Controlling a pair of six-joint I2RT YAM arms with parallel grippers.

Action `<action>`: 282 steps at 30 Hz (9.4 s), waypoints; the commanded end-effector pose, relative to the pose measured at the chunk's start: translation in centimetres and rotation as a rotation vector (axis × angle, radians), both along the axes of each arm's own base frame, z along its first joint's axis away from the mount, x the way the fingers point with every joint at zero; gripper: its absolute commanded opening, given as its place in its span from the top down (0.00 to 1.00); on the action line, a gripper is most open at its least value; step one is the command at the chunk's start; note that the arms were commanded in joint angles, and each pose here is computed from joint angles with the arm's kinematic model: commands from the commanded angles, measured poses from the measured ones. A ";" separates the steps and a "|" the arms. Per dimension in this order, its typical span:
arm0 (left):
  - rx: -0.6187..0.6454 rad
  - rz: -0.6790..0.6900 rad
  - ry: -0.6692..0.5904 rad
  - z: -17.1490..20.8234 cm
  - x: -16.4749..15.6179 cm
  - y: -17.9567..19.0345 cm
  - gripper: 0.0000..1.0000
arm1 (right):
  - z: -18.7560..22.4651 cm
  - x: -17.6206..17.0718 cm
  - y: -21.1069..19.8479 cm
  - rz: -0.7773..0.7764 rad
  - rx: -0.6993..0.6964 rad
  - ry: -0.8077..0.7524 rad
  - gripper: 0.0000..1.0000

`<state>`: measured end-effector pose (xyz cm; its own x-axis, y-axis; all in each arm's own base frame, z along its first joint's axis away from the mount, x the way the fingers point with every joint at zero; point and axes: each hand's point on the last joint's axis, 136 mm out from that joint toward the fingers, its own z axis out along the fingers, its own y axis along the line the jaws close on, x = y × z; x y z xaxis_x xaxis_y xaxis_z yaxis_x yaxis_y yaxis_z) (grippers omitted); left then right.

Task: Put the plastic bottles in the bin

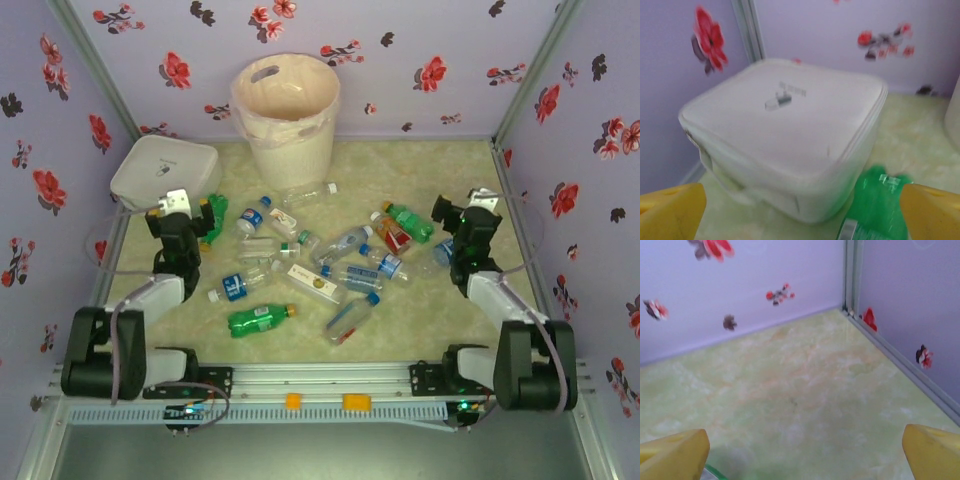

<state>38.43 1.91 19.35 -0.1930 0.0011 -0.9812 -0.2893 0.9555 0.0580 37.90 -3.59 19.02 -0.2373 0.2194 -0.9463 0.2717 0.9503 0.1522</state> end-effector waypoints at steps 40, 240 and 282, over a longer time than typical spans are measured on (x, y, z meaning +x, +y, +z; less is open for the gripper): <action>-0.454 -0.500 0.405 -1.6 -2.5 -24.5 0.00 | -14.1 -7.0 1.5 -0.218 0.608 0.748 0.13; -0.301 0.018 0.631 -10.6 2.5 -3.2 0.11 | 0.1 -1.1 20.6 0.490 0.443 0.447 0.00; -0.496 -0.089 0.857 -15.6 5.4 -4.9 0.37 | 0.6 -1.2 19.1 0.429 0.413 0.401 0.00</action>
<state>43.83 -2.98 3.01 -0.8529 -0.3232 -0.4099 -0.2680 0.9450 -0.1876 36.85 16.08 18.51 -0.7243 0.3540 -0.5917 0.0047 0.8607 0.5091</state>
